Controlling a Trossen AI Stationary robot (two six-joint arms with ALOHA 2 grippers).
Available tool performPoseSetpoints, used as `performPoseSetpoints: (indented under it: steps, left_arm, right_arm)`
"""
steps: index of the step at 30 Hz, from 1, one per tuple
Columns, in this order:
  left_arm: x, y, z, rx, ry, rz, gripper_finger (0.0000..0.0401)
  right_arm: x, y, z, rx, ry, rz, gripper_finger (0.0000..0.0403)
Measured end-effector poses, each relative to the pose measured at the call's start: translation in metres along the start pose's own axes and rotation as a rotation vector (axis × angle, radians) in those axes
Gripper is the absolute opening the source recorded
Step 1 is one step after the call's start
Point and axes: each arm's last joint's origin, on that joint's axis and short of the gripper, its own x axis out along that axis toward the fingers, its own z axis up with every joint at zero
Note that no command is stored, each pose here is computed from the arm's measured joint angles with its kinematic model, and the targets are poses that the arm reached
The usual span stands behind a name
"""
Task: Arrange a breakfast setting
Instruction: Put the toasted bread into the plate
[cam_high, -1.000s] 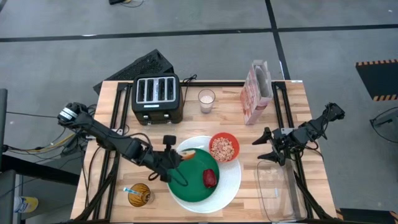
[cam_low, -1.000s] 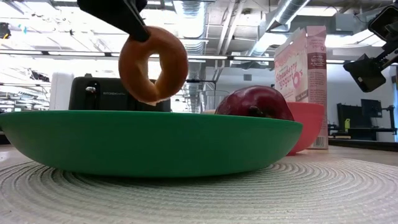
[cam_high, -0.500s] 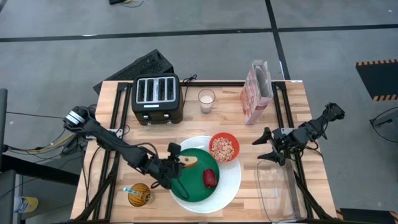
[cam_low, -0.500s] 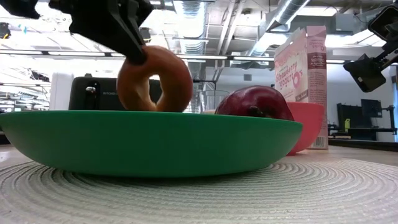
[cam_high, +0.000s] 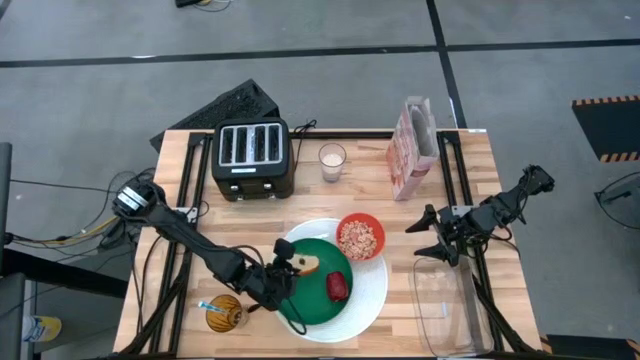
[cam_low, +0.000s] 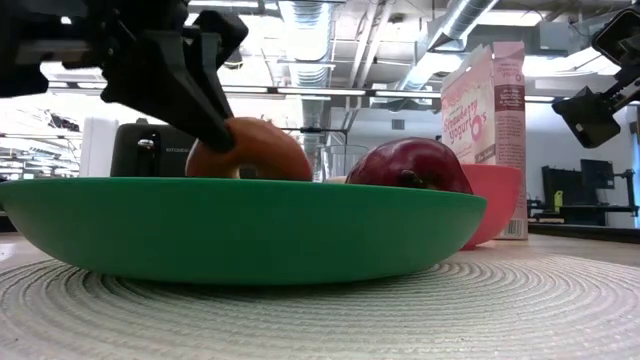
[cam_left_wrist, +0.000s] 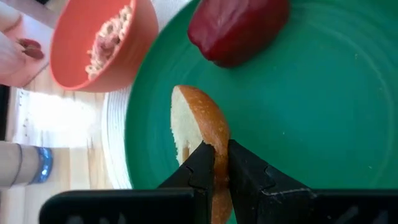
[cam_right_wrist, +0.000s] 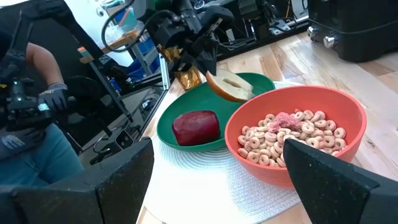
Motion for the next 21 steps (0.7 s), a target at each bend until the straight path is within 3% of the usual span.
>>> performPoseSetpoints:
  steps: [10,21]
  left_arm:
    - [0.0053,-0.0004,-0.0016,-0.055,0.019,-0.045,0.0029]
    - [0.0097,0.0055,-0.0018,-0.098,0.026,-0.106,0.0098]
  right_arm:
    - [0.0000,0.0000,0.0000,0.000,0.000,0.000,0.0378]
    - [0.0000,0.0000,0.0000,0.000,0.000,0.000,0.0378]
